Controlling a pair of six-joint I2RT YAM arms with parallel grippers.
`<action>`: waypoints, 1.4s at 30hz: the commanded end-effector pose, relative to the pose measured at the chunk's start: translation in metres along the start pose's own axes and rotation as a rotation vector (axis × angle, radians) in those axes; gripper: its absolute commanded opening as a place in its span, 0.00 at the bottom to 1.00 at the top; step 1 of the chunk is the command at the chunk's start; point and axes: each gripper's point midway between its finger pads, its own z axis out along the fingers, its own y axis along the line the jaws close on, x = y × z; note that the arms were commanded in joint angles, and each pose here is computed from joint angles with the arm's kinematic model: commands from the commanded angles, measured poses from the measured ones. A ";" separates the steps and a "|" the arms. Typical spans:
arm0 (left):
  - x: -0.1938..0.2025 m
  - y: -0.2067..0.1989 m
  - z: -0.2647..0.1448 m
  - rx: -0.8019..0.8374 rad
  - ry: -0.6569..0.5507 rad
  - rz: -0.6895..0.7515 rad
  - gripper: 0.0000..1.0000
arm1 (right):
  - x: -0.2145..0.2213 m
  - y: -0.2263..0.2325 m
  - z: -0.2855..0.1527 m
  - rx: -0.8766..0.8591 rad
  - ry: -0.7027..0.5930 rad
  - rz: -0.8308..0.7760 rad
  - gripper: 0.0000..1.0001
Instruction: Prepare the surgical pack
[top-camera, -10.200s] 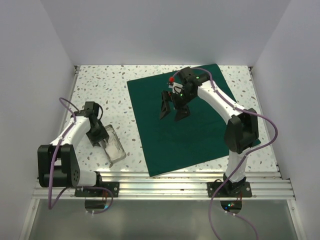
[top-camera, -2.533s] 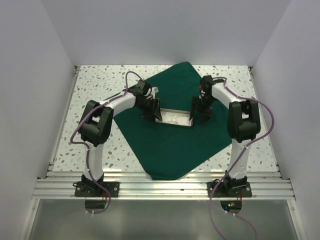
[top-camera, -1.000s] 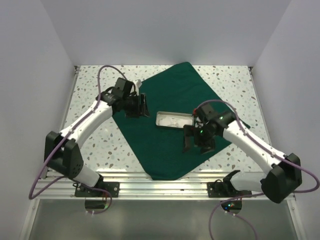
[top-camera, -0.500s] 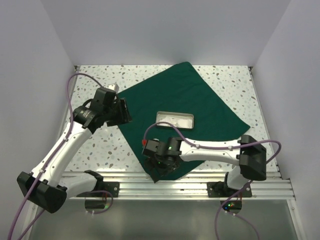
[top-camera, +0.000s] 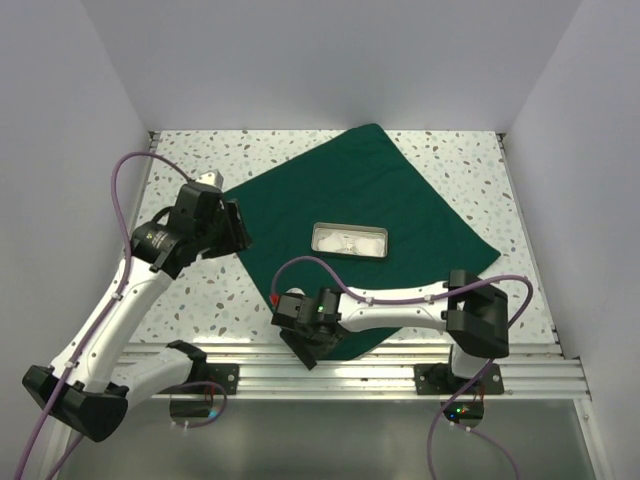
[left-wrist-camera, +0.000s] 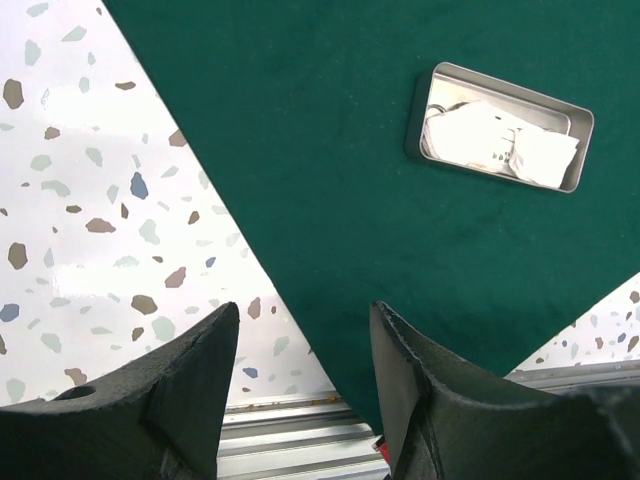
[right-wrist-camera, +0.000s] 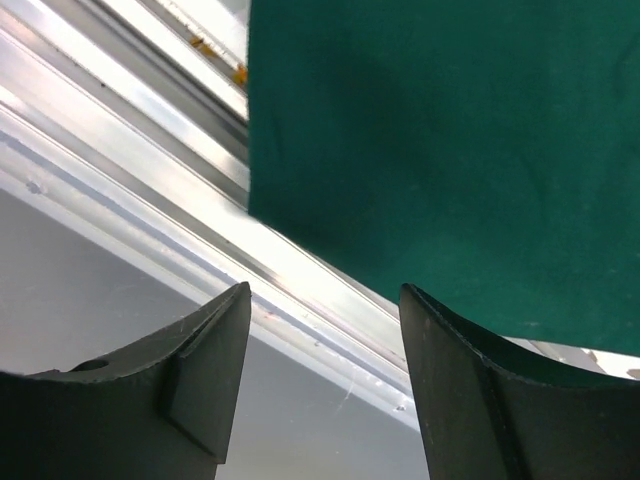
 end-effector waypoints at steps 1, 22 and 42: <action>0.004 0.009 0.003 -0.039 0.015 -0.001 0.59 | 0.007 0.005 0.013 -0.018 0.024 -0.026 0.64; -0.009 0.018 0.023 -0.098 0.016 0.012 0.59 | -0.060 -0.082 -0.041 0.172 -0.140 0.184 0.00; -0.037 0.044 0.069 -0.201 0.085 -0.076 0.57 | -0.201 -0.274 -0.076 0.236 -0.222 0.411 0.00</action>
